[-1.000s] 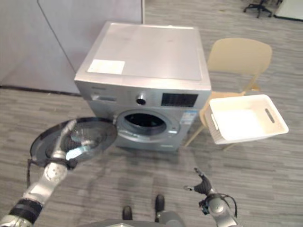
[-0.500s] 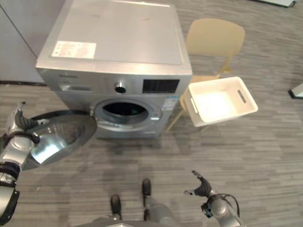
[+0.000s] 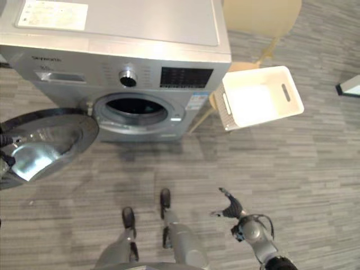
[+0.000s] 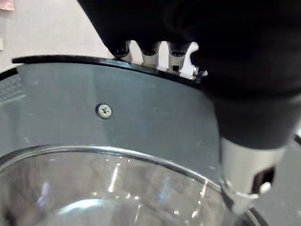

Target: Grab the laundry basket,head to the washer,open it,put in the laundry and shut it.

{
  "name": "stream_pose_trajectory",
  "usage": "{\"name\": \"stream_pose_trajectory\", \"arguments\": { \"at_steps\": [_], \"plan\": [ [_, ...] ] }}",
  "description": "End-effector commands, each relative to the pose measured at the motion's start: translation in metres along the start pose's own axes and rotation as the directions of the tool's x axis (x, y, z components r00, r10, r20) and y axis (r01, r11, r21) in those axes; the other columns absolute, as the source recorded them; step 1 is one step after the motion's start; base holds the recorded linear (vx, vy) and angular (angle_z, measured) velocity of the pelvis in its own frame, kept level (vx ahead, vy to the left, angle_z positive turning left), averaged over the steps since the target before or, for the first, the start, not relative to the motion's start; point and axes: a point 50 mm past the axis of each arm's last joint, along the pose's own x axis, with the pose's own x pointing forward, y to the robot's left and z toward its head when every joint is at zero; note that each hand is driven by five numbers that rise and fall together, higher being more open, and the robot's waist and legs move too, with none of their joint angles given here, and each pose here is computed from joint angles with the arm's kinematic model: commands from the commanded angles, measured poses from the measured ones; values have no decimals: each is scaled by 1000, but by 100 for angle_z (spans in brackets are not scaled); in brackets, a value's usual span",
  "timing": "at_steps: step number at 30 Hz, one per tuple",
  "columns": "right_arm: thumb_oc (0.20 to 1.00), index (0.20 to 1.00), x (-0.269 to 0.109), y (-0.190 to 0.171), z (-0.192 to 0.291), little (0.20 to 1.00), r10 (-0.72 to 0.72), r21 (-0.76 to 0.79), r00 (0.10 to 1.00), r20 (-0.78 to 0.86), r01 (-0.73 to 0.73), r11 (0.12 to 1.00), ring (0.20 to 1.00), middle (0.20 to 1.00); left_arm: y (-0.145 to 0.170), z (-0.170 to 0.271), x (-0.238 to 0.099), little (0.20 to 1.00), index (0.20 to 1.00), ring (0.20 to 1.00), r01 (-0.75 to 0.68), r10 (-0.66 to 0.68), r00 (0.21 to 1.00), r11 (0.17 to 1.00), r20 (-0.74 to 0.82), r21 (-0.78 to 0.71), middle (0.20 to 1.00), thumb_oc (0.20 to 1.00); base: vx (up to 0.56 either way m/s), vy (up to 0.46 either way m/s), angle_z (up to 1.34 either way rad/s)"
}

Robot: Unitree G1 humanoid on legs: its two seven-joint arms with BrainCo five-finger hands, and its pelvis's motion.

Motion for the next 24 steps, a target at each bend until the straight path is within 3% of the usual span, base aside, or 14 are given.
{"name": "stream_pose_trajectory", "arguments": {
  "at_steps": [1, 2, 5, 6, 12, 13, 17, 19, 24],
  "plan": [
    [1000, 1000, -3, -1, -3, 1000, -25, 12, 1000, -4, 25, 1000, 1000, 1000, -55, -6, -23, 1000, 1000, 1000, 149, -148, 989, 984, 14, -94, 1000, 1000, 63, 19, -1],
    [1000, 1000, -6, -1, -5, 1000, -32, 8, 999, -14, 33, 999, 1000, 1000, -78, -10, -43, 1000, 1000, 1000, 216, -211, 976, 966, 49, -143, 1000, 1000, 43, 10, 7],
    [1000, 1000, -8, -2, -7, 1000, -41, 4, 999, -23, 41, 999, 1000, 1000, -99, -8, -65, 1000, 1000, 1000, 285, -271, 958, 940, 98, -186, 1000, 1000, 56, -1, 13],
    [1000, 1000, -9, -3, -10, 1000, -47, -6, 998, -36, 47, 999, 1000, 1000, -119, 2, -87, 1000, 1000, 1000, 363, -328, 929, 898, 169, -248, 1000, 1000, 47, -15, 11],
    [1000, 1000, -11, -5, -13, 1000, -51, -15, 998, -46, 51, 999, 1000, 1000, -137, 27, -130, 1000, 1000, 1000, 524, -417, 844, 779, 338, -345, 1000, 1000, 29, -45, 15],
    [1000, 1000, -13, -6, -14, 1000, -53, -18, 997, -49, 53, 998, 1000, 1000, -138, 37, -143, 1000, 1000, 1000, 584, -443, 802, 721, 400, -372, 1000, 1000, 28, -44, 6],
    [1000, 1000, -13, -4, -16, 1000, -46, -17, 997, -56, 45, 999, 1000, 1000, -145, 47, -155, 1000, 1000, 1000, 660, -494, 741, 663, 456, -355, 1000, 1000, 31, -58, 4],
    [1000, 1000, -10, -3, -13, 1000, -39, -21, 998, -49, 38, 999, 1000, 1000, -169, 60, -158, 1000, 1000, 1000, 707, -549, 699, 627, 458, -328, 1000, 1000, 1, -62, -4],
    [1000, 1000, -3, -5, -4, 1000, -47, -46, 999, -23, 46, 998, 1000, 1000, -207, 102, -144, 1000, 1000, 1000, 710, -566, 689, 652, 452, -266, 1000, 1000, -57, -22, -14]
  ]
}}
